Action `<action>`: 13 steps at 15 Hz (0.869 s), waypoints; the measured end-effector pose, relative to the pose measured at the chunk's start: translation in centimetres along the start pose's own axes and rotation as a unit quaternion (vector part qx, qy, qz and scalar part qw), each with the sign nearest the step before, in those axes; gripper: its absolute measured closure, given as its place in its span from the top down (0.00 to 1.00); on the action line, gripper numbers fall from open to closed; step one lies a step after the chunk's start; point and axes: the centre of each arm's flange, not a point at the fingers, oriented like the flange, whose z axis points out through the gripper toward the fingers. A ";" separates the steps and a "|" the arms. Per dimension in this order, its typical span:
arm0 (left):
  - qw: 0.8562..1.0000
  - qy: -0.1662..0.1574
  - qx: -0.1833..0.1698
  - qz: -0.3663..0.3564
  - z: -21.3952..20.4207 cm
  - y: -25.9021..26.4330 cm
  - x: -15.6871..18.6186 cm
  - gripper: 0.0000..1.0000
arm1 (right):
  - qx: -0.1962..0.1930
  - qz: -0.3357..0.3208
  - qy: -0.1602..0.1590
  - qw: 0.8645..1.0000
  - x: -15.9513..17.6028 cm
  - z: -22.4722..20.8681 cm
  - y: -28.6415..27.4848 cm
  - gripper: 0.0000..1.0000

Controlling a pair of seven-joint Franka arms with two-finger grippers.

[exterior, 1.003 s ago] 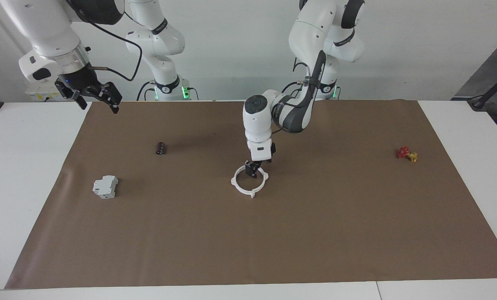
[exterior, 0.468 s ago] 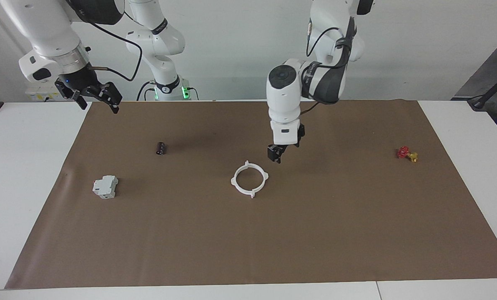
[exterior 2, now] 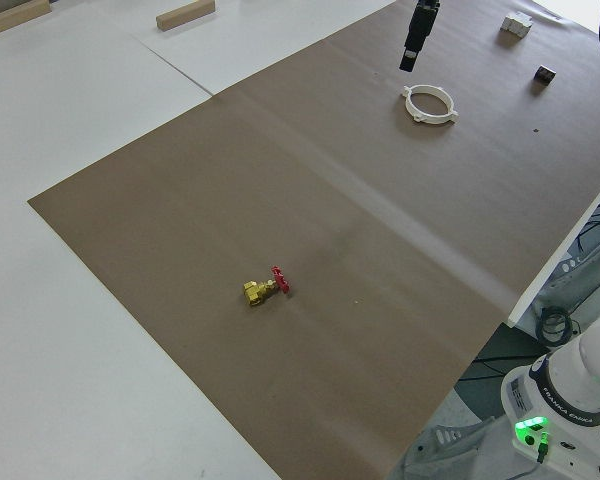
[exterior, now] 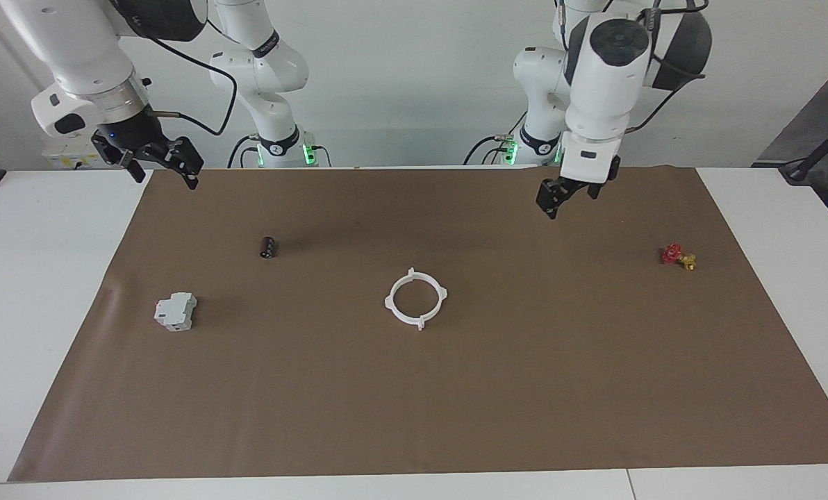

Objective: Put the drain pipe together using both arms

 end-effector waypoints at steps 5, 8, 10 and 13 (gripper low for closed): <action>0.993 -0.020 -0.007 0.114 -0.6 -9.8 2.0 1.00 | 0.000 0.000 0.000 1.000 0.0 0.0 0.0 1.00; 0.987 -0.027 -0.025 0.158 -0.1 -12.4 2.9 1.00 | 0.000 0.000 0.000 1.000 0.0 0.0 0.0 1.00; 0.983 -0.030 -0.042 0.178 0.1 -14.1 3.4 1.00 | 0.000 0.000 0.000 1.000 0.0 0.0 0.0 1.00; 0.978 -0.028 -0.050 0.198 0.4 -16.2 4.0 1.00 | 0.000 0.000 0.000 1.000 0.0 0.0 0.0 1.00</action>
